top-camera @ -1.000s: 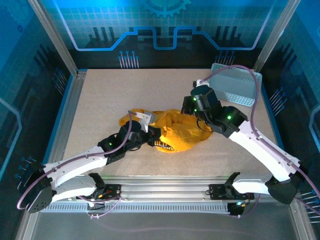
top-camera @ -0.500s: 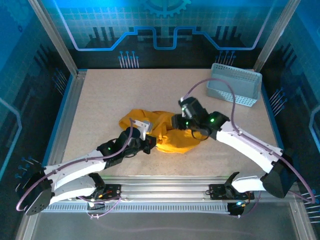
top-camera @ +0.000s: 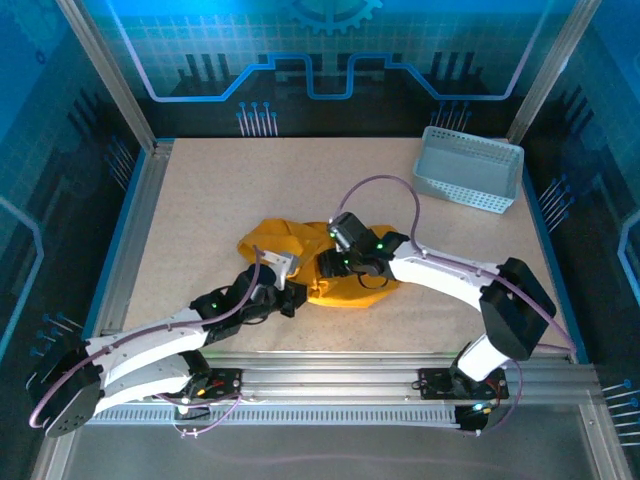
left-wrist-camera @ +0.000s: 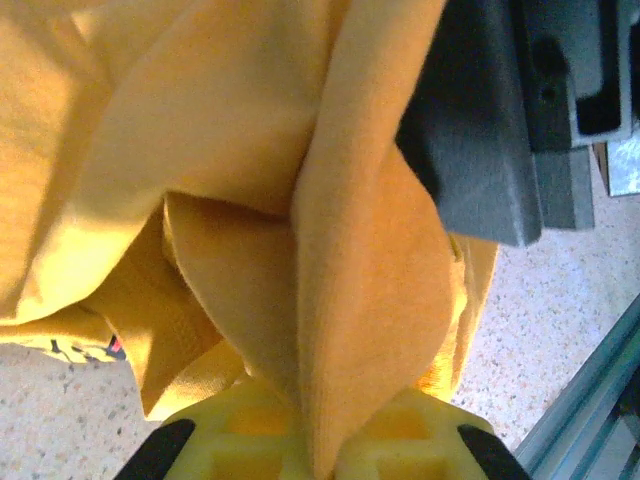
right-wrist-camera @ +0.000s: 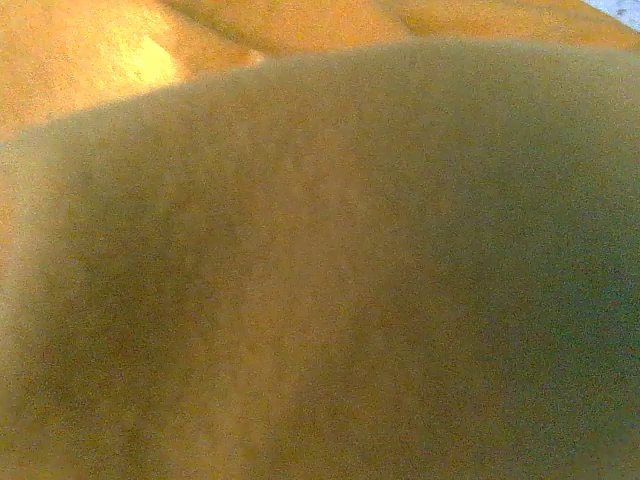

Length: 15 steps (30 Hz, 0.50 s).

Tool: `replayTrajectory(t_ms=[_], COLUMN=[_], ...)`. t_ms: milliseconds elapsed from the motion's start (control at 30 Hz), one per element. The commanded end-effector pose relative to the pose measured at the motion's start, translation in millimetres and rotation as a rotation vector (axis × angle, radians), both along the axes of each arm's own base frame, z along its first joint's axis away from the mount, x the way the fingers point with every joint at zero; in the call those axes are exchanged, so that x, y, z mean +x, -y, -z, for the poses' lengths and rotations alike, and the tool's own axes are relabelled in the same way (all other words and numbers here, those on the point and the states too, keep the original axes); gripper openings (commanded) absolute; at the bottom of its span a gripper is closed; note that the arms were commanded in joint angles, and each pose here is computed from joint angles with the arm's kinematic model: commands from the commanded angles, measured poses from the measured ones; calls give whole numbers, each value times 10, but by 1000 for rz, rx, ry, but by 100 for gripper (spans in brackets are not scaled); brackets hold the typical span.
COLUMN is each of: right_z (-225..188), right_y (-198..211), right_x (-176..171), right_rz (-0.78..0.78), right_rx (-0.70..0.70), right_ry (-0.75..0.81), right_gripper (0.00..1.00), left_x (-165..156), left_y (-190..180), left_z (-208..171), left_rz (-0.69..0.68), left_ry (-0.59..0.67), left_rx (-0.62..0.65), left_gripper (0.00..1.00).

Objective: Fold the inside-out t-shirt

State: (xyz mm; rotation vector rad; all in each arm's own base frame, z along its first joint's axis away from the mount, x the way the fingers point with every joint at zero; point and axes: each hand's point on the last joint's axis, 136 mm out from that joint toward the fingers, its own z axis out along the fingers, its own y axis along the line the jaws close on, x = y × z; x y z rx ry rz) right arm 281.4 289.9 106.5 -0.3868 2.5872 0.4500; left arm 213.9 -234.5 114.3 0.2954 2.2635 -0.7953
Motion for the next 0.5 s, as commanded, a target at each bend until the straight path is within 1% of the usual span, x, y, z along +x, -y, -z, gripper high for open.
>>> replayTrajectory(t_ms=[0,67,100,167,233,333,400,467], right_z=[-270,-244,-210,-122,-126,-280,-433,-628], right_y=[-262,-243,-210,-131,-83,-59,-32,20], right_x=[157,212,256,344,399,401,378,320], right_rz=[-30,-2,21,57,71,58,50,44], right_rx=[96,71,48,-9,-49,-75,-85,-83], right_ry=[67,71,71,68,87,120,146,164], right_gripper=[49,41,35,17,0,0,0,0], left_x=[-45,-49,-50,-55,-46,-19,13,77], left_y=[16,10,8,-7,-27,-92,-167,-301], left_z=[55,86,93,113,109,83,65,51], left_rz=[11,10,8,2,-7,-34,-66,-132], left_ry=[-26,-34,-35,-36,-31,-21,-6,13], left_rx=[-7,2,1,0,6,31,58,104], left_gripper=[10,11,11,14,14,16,21,23])
